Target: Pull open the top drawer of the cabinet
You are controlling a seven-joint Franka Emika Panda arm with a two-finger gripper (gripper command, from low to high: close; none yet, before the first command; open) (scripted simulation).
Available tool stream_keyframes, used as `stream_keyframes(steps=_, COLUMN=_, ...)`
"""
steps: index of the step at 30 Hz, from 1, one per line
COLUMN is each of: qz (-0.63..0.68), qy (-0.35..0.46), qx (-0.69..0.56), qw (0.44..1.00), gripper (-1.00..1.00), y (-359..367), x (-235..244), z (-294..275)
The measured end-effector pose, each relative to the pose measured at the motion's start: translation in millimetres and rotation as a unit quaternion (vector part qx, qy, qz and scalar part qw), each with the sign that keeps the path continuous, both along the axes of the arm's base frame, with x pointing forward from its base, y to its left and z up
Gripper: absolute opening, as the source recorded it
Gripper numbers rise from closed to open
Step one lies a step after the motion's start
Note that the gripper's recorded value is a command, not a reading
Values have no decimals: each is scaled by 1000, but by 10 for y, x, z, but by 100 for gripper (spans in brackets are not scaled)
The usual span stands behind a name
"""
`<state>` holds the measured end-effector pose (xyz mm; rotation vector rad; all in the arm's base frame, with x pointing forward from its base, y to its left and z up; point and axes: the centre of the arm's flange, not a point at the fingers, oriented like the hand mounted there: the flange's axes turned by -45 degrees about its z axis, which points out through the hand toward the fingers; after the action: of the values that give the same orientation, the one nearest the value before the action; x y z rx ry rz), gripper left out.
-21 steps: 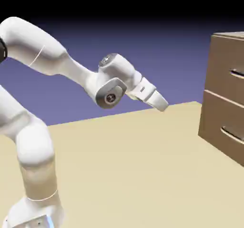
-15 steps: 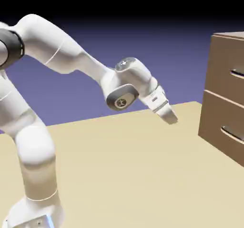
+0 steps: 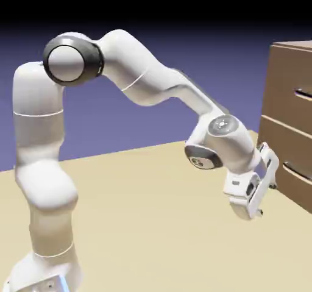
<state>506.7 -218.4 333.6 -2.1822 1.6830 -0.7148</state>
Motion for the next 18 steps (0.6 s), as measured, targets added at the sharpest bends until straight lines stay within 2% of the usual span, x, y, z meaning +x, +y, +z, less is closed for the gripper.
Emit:
stream_keyframes(steps=9, qz=-193, qy=-47, qx=27, qw=980, gripper=0, y=-711, x=189, z=-142)
stream_keyframes(steps=18, qz=-301, qy=-165, qx=19, qw=939, gripper=0, y=-1000, x=559, z=210)
